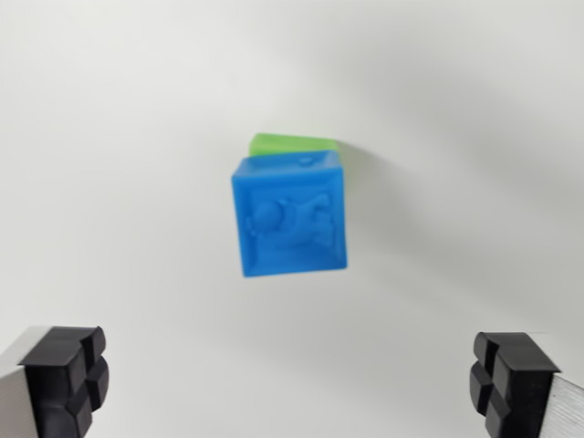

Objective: Stack cube

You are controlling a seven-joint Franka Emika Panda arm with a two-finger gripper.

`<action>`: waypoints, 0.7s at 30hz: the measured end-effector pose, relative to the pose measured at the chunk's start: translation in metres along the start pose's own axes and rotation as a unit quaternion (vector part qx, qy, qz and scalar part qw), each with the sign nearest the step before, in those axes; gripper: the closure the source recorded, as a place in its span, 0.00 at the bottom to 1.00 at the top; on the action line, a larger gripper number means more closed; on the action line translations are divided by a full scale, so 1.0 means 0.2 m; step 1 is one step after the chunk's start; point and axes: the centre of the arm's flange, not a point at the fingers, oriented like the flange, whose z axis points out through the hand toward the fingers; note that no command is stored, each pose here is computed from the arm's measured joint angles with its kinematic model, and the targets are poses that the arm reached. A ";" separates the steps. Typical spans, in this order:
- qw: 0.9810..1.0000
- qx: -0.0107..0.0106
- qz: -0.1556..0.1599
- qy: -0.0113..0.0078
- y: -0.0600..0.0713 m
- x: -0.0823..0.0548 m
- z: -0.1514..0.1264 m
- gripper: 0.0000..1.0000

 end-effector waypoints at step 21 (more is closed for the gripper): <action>1.000 -0.001 -0.001 0.000 0.00 0.00 -0.42 0.00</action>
